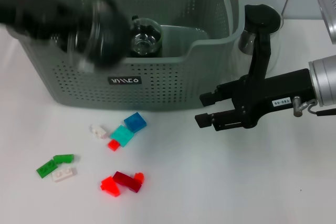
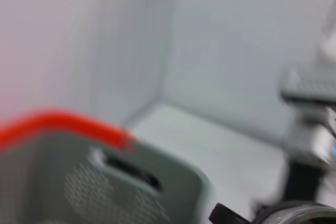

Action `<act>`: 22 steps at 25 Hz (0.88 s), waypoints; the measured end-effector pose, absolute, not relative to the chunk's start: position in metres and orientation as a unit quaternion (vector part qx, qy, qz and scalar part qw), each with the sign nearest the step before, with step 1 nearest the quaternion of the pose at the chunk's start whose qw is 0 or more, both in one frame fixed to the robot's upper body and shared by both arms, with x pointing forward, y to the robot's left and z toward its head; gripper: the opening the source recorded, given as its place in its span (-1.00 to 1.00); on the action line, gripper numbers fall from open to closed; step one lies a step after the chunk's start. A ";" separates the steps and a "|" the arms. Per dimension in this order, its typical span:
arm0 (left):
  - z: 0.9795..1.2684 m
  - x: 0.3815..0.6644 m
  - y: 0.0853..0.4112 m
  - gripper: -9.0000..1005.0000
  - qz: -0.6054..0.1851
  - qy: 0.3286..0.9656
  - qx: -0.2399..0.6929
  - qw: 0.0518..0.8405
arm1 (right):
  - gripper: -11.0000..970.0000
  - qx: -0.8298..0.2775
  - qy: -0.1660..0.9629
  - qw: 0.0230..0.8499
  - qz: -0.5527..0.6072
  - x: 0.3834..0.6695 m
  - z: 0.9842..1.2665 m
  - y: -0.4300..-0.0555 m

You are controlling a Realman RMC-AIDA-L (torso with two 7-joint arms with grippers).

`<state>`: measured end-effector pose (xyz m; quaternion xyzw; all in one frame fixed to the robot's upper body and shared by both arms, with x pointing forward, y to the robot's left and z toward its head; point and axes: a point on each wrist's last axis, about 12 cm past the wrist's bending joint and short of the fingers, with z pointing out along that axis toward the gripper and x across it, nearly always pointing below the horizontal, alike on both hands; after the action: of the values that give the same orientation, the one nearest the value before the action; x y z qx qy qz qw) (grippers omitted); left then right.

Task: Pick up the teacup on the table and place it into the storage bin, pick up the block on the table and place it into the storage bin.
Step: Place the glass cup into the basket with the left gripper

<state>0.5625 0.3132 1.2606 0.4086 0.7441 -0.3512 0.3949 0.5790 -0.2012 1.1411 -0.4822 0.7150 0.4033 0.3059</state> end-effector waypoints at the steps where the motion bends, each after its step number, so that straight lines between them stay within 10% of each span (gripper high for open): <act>1: 1.265 0.568 0.313 -0.90 -0.345 0.742 0.397 0.414 | 0.27 -0.482 0.715 0.306 0.403 0.579 1.141 -0.201; 9: 1.282 0.624 0.290 -0.90 -0.255 0.763 0.321 0.499 | 0.26 -0.481 0.715 0.305 0.406 0.579 1.141 -0.201; 22: 1.223 0.671 0.208 -0.90 -0.037 0.801 0.381 0.461 | 0.27 -0.482 0.713 0.307 0.406 0.579 1.142 -0.199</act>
<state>0.6706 0.2083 1.2228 0.3805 0.8008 -0.0368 0.4611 0.5793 -0.1993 1.1420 -0.4825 0.7131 0.4059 0.3065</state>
